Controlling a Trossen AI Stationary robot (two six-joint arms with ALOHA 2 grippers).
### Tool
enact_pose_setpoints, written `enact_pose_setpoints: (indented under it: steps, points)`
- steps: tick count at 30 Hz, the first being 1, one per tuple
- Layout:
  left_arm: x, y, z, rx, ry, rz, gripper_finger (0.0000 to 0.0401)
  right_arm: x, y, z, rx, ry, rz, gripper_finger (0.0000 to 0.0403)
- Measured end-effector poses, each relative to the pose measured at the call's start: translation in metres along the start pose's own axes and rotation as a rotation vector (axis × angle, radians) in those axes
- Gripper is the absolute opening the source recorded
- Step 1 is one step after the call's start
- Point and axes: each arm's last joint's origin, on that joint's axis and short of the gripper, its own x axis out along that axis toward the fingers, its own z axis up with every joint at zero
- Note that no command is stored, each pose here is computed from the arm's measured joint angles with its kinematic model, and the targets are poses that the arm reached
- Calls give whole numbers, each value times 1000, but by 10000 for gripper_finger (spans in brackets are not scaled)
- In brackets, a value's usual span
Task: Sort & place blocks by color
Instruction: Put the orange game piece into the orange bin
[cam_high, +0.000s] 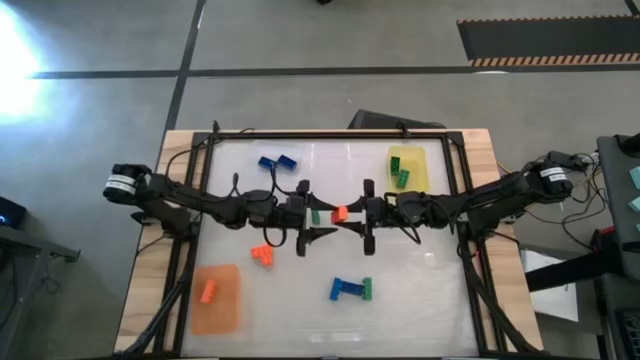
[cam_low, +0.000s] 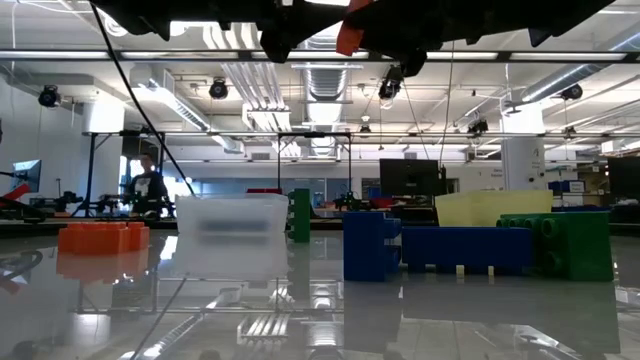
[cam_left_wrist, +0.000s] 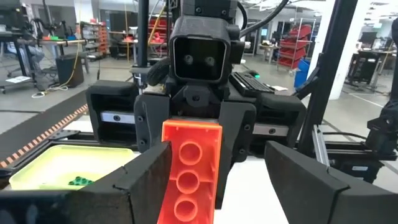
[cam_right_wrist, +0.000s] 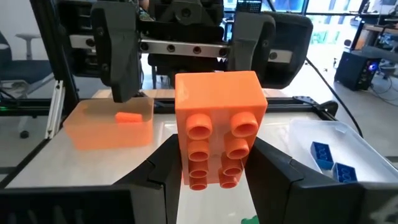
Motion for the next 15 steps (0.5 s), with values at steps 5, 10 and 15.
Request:
enact_pose_setpoints:
  steps: [5,10,15]
  points:
    - [0,5,2,-2,-37,32,244,0,0,0,0,0,-2,127]
    - [1,10,1,-3,-52,136,244,1,3,-2,13,12,50,127]
    - [4,11,-5,-5,-34,168,244,3,2,-5,14,20,46,127]
